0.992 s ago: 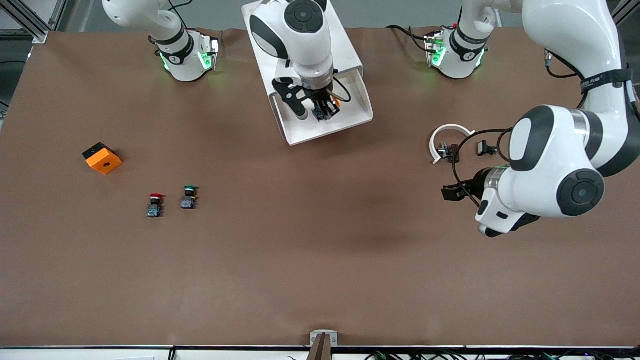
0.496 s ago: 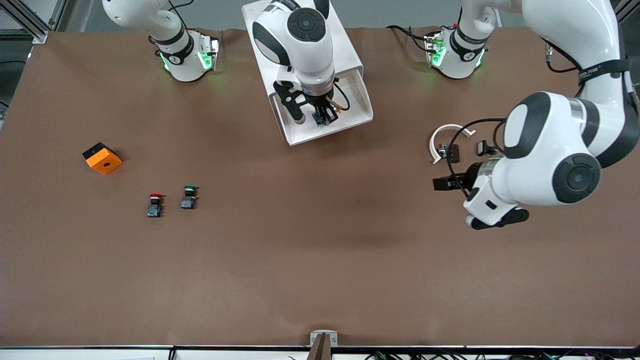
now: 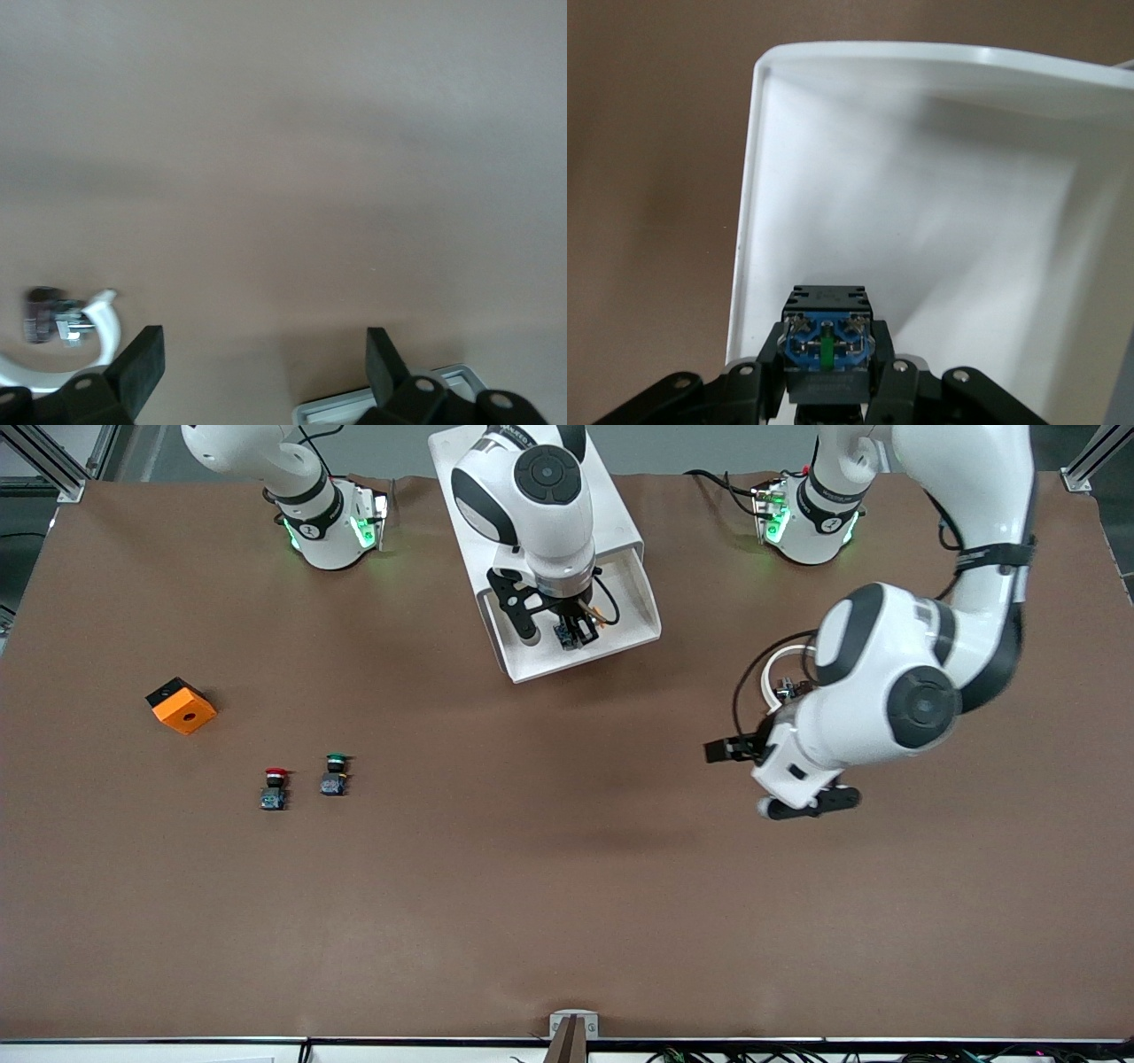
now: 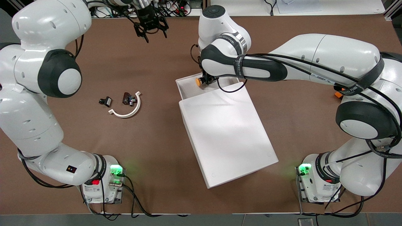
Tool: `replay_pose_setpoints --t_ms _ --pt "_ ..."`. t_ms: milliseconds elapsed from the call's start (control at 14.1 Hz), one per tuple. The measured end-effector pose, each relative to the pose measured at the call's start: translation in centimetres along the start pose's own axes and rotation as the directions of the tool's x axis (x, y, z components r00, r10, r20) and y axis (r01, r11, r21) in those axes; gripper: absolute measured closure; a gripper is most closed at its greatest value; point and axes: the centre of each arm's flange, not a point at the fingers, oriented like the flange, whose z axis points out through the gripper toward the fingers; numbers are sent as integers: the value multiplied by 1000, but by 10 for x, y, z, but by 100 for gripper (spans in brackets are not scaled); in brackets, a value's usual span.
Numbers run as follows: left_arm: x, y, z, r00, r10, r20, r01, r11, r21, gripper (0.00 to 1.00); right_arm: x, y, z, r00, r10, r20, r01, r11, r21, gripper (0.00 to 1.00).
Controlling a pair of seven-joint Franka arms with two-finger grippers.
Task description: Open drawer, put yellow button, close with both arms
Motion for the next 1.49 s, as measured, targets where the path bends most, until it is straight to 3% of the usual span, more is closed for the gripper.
replay_pose_setpoints --t_ms 213,425,496,709,921,1063,1346,1488 --pt "-32 35 34 1000 21 17 -21 1000 -3 0 -1 -1 -2 1000 -1 2 1 1000 5 35" --pt "-68 63 51 1000 -17 2 17 1000 6 0 -3 -4 -14 1000 -1 6 1 1000 11 6" --pt "-81 71 57 999 -34 -3 34 999 7 0 -3 -5 -25 1000 -1 4 1 1000 5 0" --pt "-115 98 80 997 -70 -25 70 998 3 0 12 -14 -80 1000 22 1 -22 1000 -6 0" --pt "-140 114 105 997 -71 -20 71 997 17 0 47 -22 -139 998 54 30 -55 997 59 0" --pt "-154 124 111 996 -84 -13 84 996 20 0 64 -17 -165 999 5 35 -7 997 79 0" --pt "-180 142 120 998 -67 7 67 997 26 0 103 -7 -189 993 -117 18 117 992 37 0" --pt "-193 149 125 997 -72 17 71 997 29 0 137 -2 -202 975 -223 16 223 975 12 0"
